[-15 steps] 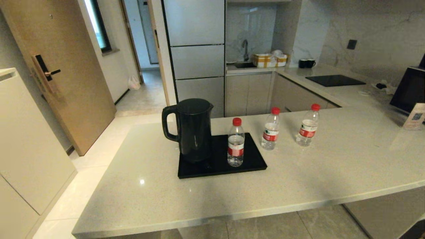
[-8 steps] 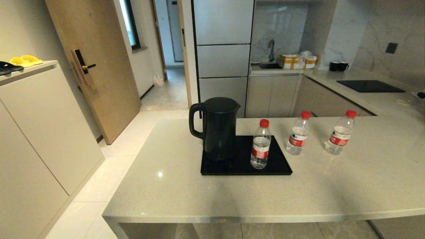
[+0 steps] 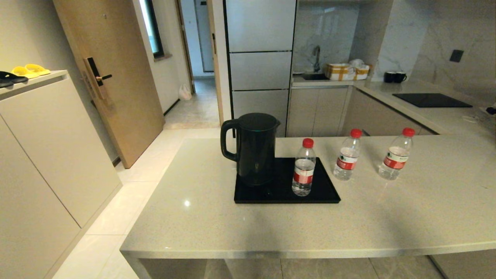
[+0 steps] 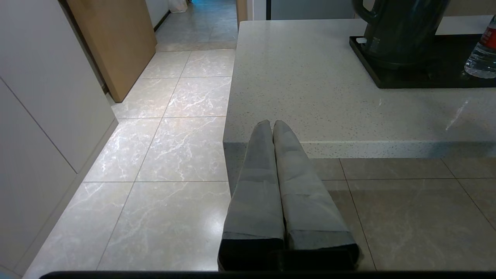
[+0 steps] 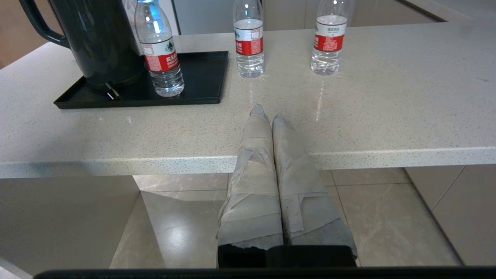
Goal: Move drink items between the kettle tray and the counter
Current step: Pick up the bottled water
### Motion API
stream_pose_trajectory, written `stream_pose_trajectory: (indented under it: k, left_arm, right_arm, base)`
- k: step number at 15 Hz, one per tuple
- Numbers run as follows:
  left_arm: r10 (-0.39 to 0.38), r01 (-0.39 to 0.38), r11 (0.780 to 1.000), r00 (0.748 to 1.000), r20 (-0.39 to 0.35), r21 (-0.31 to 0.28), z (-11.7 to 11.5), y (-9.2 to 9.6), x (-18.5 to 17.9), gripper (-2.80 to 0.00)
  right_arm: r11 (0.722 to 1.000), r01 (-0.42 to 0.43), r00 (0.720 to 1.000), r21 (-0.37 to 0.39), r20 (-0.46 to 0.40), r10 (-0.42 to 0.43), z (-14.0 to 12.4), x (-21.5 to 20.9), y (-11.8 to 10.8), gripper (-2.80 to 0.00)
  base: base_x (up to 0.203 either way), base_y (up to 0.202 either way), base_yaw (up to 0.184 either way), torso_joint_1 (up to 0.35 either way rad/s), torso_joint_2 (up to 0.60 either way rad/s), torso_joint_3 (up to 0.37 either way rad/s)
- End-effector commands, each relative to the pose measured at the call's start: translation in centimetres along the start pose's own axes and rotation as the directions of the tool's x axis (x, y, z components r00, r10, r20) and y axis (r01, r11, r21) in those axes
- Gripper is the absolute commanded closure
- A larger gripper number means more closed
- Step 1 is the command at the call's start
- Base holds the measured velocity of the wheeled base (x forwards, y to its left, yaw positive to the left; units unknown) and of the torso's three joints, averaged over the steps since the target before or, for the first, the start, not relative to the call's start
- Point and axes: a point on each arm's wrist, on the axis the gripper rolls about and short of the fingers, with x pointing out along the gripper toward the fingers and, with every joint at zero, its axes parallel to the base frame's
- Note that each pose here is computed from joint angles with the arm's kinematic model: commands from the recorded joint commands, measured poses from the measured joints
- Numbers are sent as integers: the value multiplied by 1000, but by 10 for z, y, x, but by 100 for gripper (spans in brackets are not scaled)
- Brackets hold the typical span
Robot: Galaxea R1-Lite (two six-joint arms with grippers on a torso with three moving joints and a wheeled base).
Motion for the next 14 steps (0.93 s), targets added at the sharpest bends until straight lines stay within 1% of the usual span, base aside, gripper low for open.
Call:
stream_pose_trajectory:
  k: [1,8,9,14]
  left_arm:
    - [0,0,1000,1000,-1,3,0,0,0,0]
    - [1,-1,1000,1000,-1,6,0,0,0,0]
    - [1,-1,1000,1000,-2,6,0,0,0,0]
    - [3,-3,1000,1000,-3,8,0,0,0,0]
  right_arm:
    - [1000,0,1000,0,-2,0,0,0,0,0]
    - [1000,0,1000,0,-2,0,0,0,0,0]
    - [1000,0,1000,0,-2,0,0,0,0,0]
    - [1000,0,1000,-1,-2,0,0,0,0,0]
  base:
    - [0,0,0,0,0,0]
    - [0,0,0,0,0,0]
    - [6,-71,7,10,-1,5]
    - [1,-174,8,3,1,1]
